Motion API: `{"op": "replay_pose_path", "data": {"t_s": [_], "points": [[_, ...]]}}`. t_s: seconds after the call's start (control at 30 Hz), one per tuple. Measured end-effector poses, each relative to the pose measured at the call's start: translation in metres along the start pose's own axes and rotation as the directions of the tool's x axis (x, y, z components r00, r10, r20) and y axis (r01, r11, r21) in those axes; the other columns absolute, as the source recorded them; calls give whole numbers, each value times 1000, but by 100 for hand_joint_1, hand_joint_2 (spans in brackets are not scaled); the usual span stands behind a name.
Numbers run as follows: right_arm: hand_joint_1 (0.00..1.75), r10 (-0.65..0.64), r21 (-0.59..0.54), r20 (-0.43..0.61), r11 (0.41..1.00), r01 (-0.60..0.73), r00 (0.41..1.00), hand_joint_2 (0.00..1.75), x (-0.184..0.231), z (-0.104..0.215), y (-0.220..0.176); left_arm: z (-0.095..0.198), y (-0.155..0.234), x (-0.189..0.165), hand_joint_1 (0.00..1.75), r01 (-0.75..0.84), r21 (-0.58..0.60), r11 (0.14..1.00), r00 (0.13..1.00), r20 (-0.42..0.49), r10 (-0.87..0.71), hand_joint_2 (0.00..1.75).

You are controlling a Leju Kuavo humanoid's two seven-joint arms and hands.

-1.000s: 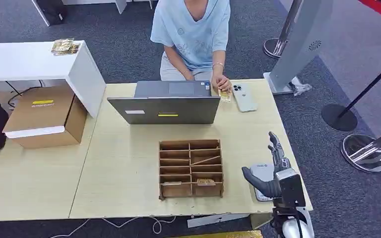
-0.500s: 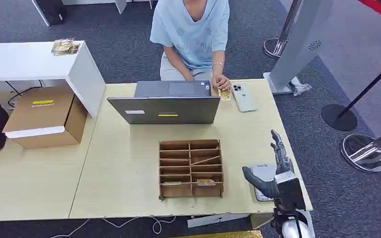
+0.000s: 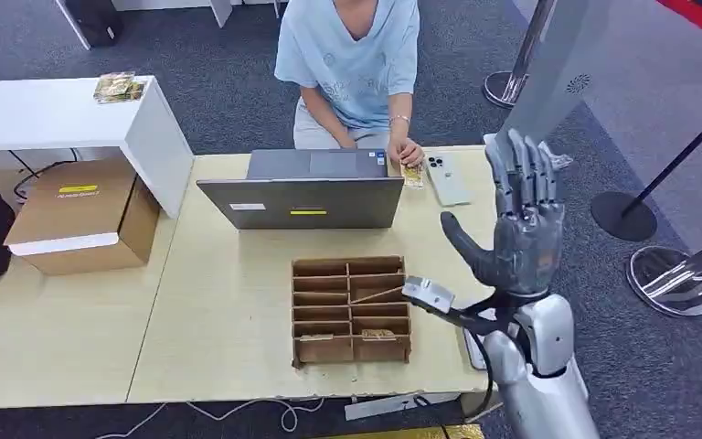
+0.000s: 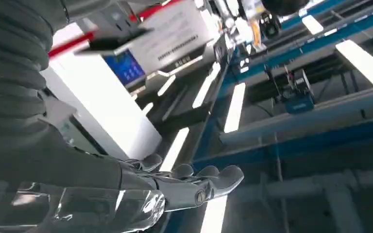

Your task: Pass the card to the sensor for recognition and then transmit it.

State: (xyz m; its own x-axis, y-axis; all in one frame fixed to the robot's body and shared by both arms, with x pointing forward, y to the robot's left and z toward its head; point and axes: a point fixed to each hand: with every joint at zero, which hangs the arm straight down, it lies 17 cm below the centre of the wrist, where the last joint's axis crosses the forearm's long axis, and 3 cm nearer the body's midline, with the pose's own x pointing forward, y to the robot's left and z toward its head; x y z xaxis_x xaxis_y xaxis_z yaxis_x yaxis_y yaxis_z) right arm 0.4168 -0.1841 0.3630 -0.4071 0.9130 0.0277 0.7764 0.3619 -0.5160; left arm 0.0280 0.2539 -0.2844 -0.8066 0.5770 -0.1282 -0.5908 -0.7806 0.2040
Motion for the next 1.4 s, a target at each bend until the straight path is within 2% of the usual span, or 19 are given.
{"op": "replay_pose_path", "data": {"t_s": [0.1,0.3,0.37,0.57,0.77,0.97,1.3,1.4], "points": [[0,54,3,45,999,-54,998,175,3,-40,9,1,-2,0,0,0,0,1000,1000,-2,0,0],[0,115,91,116,988,-125,987,175,1,-98,44,0,5,0,0,-5,46,999,1000,6,5,0],[0,129,110,134,983,-144,983,175,0,-115,52,0,4,0,0,-5,46,999,1000,6,5,0],[0,181,264,146,940,-214,973,175,-23,-149,96,1,-2,2,0,-5,34,999,1000,-1,5,0],[0,227,430,135,863,-264,964,175,-50,-156,137,3,-8,4,0,-6,25,1000,1000,-4,6,0],[0,255,583,147,759,-292,956,175,-66,-145,174,4,-13,5,0,-6,20,1000,1000,-10,6,0],[0,265,641,157,705,-302,951,175,-70,-134,192,4,-15,8,0,-7,17,1000,1000,-8,7,0],[0,268,673,162,673,-305,950,175,-72,-127,199,5,-15,7,0,-7,18,1000,1000,-10,7,0]]}}
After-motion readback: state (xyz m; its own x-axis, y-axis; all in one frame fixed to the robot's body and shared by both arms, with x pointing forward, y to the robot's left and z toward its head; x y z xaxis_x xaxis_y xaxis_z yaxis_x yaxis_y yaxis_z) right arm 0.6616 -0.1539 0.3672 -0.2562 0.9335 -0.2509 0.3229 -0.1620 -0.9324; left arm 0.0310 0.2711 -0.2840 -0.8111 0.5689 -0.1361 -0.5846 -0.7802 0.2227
